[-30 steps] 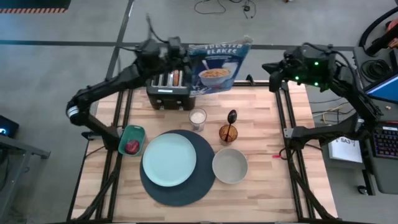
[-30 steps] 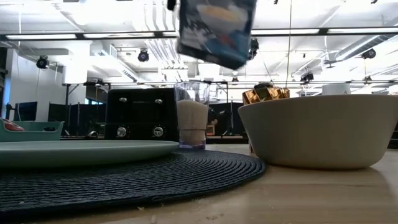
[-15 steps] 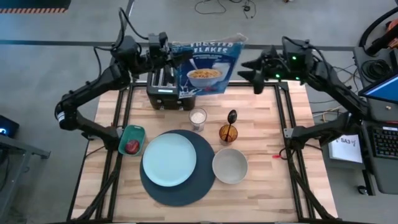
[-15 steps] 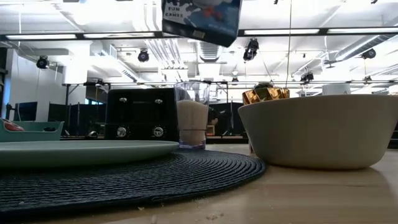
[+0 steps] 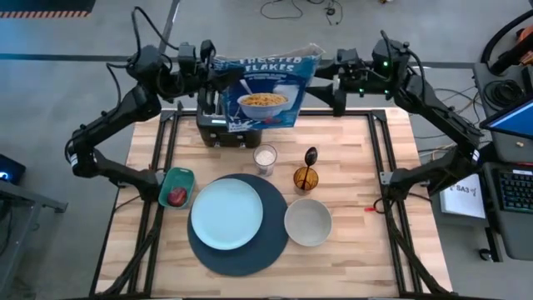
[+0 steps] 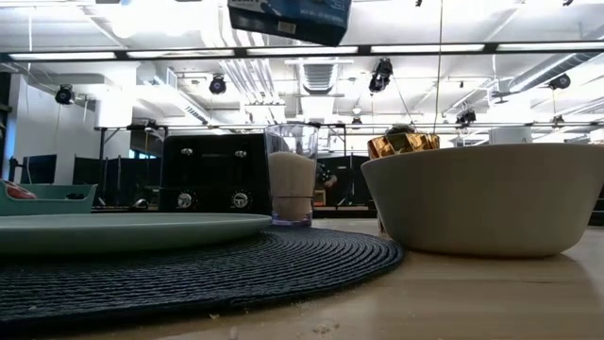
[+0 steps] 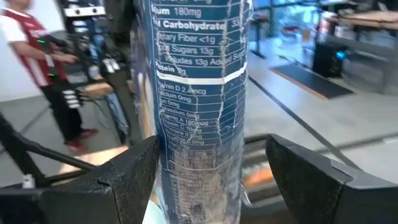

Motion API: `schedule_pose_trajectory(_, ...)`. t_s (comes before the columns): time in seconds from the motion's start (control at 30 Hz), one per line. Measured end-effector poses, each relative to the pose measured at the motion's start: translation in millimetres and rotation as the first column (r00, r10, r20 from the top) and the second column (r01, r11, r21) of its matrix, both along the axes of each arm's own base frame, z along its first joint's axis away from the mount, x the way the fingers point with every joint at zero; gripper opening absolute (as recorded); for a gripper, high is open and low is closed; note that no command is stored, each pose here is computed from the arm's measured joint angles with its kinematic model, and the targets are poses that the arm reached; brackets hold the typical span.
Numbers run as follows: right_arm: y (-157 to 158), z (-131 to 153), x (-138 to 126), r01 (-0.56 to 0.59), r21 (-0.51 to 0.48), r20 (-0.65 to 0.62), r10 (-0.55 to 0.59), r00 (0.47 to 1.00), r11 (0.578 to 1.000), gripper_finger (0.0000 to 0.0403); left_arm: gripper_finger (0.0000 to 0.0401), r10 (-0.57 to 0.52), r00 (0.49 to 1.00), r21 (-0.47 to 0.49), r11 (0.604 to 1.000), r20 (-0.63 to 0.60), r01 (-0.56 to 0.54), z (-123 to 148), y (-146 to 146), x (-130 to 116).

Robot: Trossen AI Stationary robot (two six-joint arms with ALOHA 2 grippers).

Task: Arrange a breakfast setting
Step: Pour the cereal into the gray bowl

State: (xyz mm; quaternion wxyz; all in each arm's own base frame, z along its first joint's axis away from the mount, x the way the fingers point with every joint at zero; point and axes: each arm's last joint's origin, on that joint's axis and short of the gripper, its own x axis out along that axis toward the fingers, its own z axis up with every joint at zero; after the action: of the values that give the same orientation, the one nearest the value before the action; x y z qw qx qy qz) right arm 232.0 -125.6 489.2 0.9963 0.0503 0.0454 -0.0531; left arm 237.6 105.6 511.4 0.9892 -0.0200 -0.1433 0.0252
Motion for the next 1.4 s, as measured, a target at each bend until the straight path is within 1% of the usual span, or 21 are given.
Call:
schedule_pose_trajectory(0.07, -2.4, 0.4, 6.7, -0.066, -0.009, 0.034, 0.066, 0.997, 0.998, 0.0281, 0.0, 0.001, 1.0, 0.0, 1.0, 0.005, -0.001, 1.2, -0.8, -1.9)
schedule_pose_trajectory(0.13, -4.4, 5.6, 13.8, -0.131, -0.031, 0.108, 0.134, 0.985, 0.991, 0.0277, 0.0, 0.018, 1.0, -0.009, 1.0, 0.011, -0.018, 2.4, -1.3, -3.8)
schedule_pose_trajectory(0.2, -6.6, 4.3, 22.6, -0.195, -0.01, 0.14, 0.194, 0.971, 0.981, 0.027, 0.0, 0.021, 1.0, -0.028, 0.999, -0.009, -0.021, -1.1, -0.3, -0.9)
schedule_pose_trajectory(0.27, -10.6, 4.9, 30.7, -0.226, -0.004, 0.186, 0.223, 0.957, 0.974, 0.026, 0.0, 0.017, 0.999, -0.051, 0.998, -0.033, -0.019, -5.0, 0.7, 1.5)
schedule_pose_trajectory(0.3, -13.0, 3.8, 33.7, -0.229, 0.012, 0.195, 0.222, 0.955, 0.973, 0.0252, 0.0, 0.017, 0.999, -0.057, 0.998, -0.029, -0.019, -4.7, 0.8, 1.4)
schedule_pose_trajectory(0.37, -16.6, 2.9, 38.1, -0.225, 0.011, 0.21, 0.218, 0.953, 0.974, 0.0229, 0.0, 0.021, 1.0, -0.053, 0.998, -0.011, -0.022, -1.7, 0.1, -1.0)
schedule_pose_trajectory(0.4, -17.6, 1.4, 39.7, -0.225, 0.011, 0.205, 0.219, 0.954, 0.974, 0.0211, 0.0, 0.022, 1.0, -0.051, 0.998, -0.008, -0.022, -0.8, -0.4, -2.0)
schedule_pose_trajectory(0.47, -19.3, -1.8, 43.4, -0.225, 0.003, 0.195, 0.22, 0.956, 0.974, 0.0158, 0.0, 0.023, 1.0, -0.051, 0.998, -0.009, -0.024, -0.7, -0.5, -2.5)
schedule_pose_trajectory(0.53, -20.4, -3.7, 45.0, -0.227, 0.008, 0.188, 0.221, 0.957, 0.974, 0.0084, 0.0, 0.043, 0.999, -0.055, 0.998, -0.005, -0.043, 0.1, -0.3, -4.1)
schedule_pose_trajectory(0.57, -20.4, -3.4, 44.8, -0.223, -0.005, 0.189, 0.22, 0.957, 0.975, 0.0047, 0.0, 0.063, 0.998, -0.059, 0.996, -0.003, -0.063, 0.7, 0.3, -5.9)
schedule_pose_trajectory(0.63, -18.8, -0.9, 42.2, -0.212, -0.022, 0.196, 0.212, 0.957, 0.977, 0.0023, 0.0, 0.09, 0.996, -0.054, 0.994, -0.01, -0.09, 1.3, 1.8, -10.0)
schedule_pose_trajectory(0.73, -16.5, 3.9, 38.6, -0.207, -0.033, 0.221, 0.209, 0.953, 0.978, 0.0012, 0.0011, 0.104, 0.994, -0.022, 0.994, -0.034, -0.105, 1.9, 3.5, -18.5)
schedule_pose_trajectory(0.8, -15.5, 6.9, 36.1, -0.188, -0.036, 0.228, 0.192, 0.955, 0.981, 0.001, 0.003, 0.095, 0.994, -0.012, 0.995, -0.061, -0.096, 1.2, 5.7, -24.4)
schedule_pose_trajectory(0.9, -13.8, 15.2, 32.3, -0.176, -0.063, 0.249, 0.186, 0.95, 0.982, 0.0009, 0.0073, 0.068, 0.991, -0.02, 0.997, -0.113, -0.071, -2.5, 9.8, -29.1)
schedule_pose_trajectory(1.0, -13.8, 20.2, 31.6, -0.163, -0.083, 0.269, 0.18, 0.946, 0.983, 0.0008, 0.0125, 0.056, 0.981, -0.001, 0.998, -0.188, -0.057, -9.8, 13.4, -30.8)
schedule_pose_trajectory(1.13, -14.9, 19.7, 32.9, -0.153, -0.076, 0.266, 0.168, 0.949, 0.985, 0.0008, 0.0194, 0.096, 0.938, 0.034, 0.995, -0.333, -0.09, -23.7, 18.0, -39.6)
schedule_pose_trajectory(1.23, -16.4, 21.0, 30.1, -0.127, -0.073, 0.27, 0.142, 0.952, 0.989, 0.0008, 0.0236, 0.122, 0.9, 0.05, 0.993, -0.418, -0.111, -31.5, 20.3, -49.0)
schedule_pose_trajectory(1.33, -15.2, 26.6, 24.3, -0.119, -0.088, 0.293, 0.14, 0.946, 0.989, 0.0008, 0.0262, 0.086, 0.851, 0.055, 0.996, -0.517, -0.068, -43.4, 20.3, -53.4)
schedule_pose_trajectory(1.4, -14.2, 28.4, 22.7, -0.119, -0.091, 0.298, 0.141, 0.944, 0.989, 0.0008, 0.0271, 0.042, 0.833, 0.037, 0.999, -0.552, -0.026, -50.2, 21.9, -50.6)
